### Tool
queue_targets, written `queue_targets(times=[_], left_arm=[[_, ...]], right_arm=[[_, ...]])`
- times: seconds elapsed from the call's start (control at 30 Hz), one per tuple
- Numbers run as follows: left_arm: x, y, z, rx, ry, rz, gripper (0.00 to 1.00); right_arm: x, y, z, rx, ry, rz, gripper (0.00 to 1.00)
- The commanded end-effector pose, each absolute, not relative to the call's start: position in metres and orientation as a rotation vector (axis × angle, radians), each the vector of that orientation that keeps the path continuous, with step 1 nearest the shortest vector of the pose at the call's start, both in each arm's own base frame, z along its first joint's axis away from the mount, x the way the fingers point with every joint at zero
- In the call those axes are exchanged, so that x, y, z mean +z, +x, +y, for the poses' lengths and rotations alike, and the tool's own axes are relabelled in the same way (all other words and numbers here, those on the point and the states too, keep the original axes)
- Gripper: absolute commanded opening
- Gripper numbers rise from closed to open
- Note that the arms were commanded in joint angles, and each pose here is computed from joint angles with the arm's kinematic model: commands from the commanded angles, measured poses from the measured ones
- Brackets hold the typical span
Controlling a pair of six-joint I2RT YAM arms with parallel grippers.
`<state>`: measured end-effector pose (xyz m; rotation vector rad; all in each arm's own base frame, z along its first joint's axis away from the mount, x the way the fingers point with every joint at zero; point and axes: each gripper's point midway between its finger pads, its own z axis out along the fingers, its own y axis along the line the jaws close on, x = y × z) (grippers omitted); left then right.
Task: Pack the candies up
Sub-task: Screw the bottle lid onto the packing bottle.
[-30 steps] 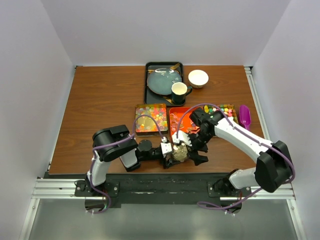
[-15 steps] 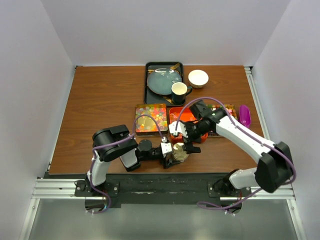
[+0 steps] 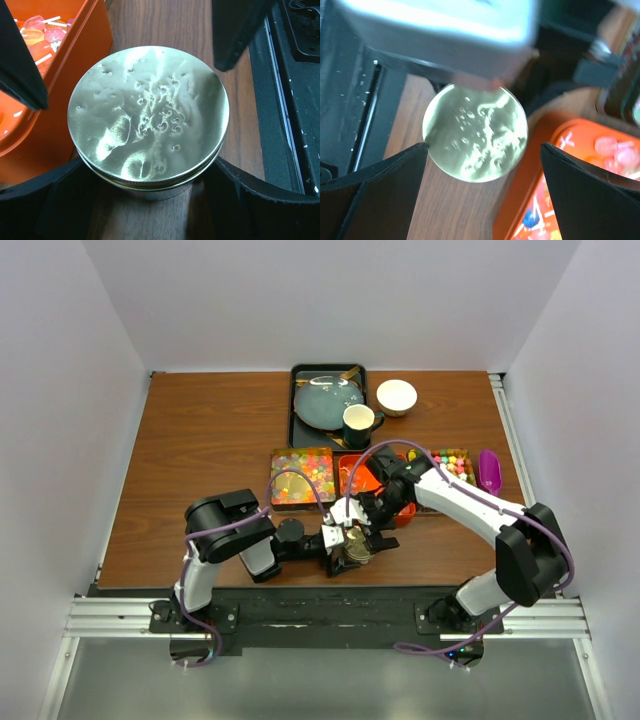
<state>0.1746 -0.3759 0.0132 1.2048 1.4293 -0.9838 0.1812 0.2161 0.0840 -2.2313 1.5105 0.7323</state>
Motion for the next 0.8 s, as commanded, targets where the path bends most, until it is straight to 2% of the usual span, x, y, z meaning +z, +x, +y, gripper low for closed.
queue_targets(times=[0.0,0.37,0.47,0.6,0.77], left_arm=[[-0.032,0.179,-0.354,-0.863,1.28,1.568,0.0],[-0.032,0.18,-0.354,-0.861,1.278,1.568,0.0],[-0.033,0.179,-0.354,-0.863,1.279,1.571,0.0],[-0.032,0.18,-0.353,-0.861,1.278,1.569,0.0],[-0.032,0.18,-0.354,-0.861,1.277,1.57,0.0]], right_arm=[[0.088,0.169,0.227,0.807,-2.285,1.381,0.99],[0.07,0.156,0.216,0.774,-2.353,1.368,0.98],[0.069,0.16,0.219,0.754,-2.305,1.408,0.94],[0.065,0.165,0.22,0.731,-2.254,1.484,0.81],[0.061,0.17,0.218,0.689,-2.073,1.711,0.75]])
